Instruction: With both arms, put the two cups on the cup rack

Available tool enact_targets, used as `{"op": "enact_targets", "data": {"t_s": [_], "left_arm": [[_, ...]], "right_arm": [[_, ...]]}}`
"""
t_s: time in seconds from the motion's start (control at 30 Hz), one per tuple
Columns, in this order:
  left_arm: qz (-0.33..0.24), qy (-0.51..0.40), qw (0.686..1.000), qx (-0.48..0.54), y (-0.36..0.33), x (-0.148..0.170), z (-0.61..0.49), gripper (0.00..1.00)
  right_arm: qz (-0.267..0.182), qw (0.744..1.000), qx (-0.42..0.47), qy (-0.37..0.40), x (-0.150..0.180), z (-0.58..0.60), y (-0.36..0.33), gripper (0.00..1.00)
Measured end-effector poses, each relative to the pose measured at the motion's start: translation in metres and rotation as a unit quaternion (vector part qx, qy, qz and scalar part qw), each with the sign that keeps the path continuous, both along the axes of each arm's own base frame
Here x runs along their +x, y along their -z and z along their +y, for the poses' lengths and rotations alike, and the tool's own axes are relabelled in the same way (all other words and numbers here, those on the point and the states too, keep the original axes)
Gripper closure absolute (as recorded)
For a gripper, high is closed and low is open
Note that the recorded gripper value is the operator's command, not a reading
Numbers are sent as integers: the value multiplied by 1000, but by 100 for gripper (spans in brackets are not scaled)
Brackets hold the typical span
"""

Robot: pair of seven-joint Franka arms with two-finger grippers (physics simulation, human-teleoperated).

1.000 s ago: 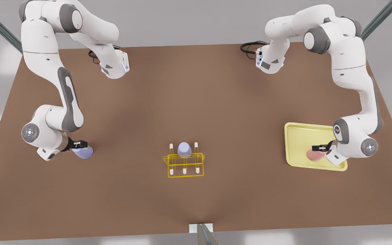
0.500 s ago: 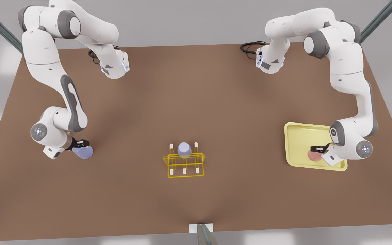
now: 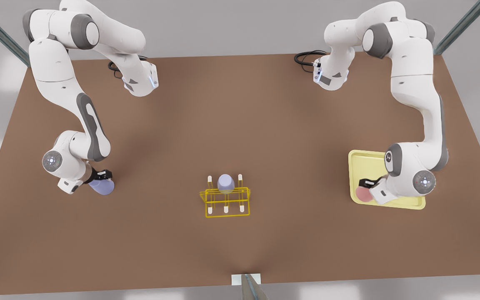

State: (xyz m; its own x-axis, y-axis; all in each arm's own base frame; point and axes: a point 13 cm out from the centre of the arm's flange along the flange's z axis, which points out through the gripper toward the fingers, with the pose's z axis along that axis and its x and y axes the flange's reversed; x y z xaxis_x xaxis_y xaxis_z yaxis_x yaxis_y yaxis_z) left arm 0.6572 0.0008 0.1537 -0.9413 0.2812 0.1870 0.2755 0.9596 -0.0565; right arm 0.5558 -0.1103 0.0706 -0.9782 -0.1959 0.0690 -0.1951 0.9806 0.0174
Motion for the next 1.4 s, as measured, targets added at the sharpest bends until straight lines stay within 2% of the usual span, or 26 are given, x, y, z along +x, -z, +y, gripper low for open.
{"op": "enact_targets", "data": {"t_s": [0.2,0.3,0.37,0.7,0.87,0.93,0.97,1.07,1.17,1.27,1.33,1.37,1.4], "left_arm": [[-41,31,998,-45,-36,15,-232,15],[-77,-19,994,-78,-64,38,-312,15],[-84,-62,989,-104,-75,40,-355,15],[-94,-237,951,-173,-79,46,-469,15],[-81,-292,936,-179,-70,37,-494,15],[-74,-312,931,-177,-61,35,-499,14],[-72,-321,928,-177,-59,35,-500,0],[-68,-346,918,-179,-58,36,-504,0],[-76,-369,911,-170,-79,44,-488,0],[-118,-404,899,-118,-156,84,-374,0],[-122,-432,891,-73,-197,96,-269,0],[-124,-433,891,-48,-218,92,-226,0],[-124,-418,900,-4,-234,66,-190,0]], "right_arm": [[-13,1000,12,-8,11,16,-8,26],[-27,999,32,-20,22,50,-25,26],[-41,997,54,-24,35,80,-47,26],[-62,980,178,-66,73,253,-124,25],[-74,968,225,-80,106,329,-146,25],[-85,964,237,-85,119,352,-165,25],[-91,962,242,-87,126,361,-178,25],[-96,958,253,-94,143,382,-206,25],[-83,958,255,-103,145,415,-213,25],[-69,960,252,-104,142,450,-209,25],[-62,963,244,-96,142,459,-205,26],[-59,965,241,-89,142,460,-204,25],[-57,966,239,-82,143,460,-204,26]]}}
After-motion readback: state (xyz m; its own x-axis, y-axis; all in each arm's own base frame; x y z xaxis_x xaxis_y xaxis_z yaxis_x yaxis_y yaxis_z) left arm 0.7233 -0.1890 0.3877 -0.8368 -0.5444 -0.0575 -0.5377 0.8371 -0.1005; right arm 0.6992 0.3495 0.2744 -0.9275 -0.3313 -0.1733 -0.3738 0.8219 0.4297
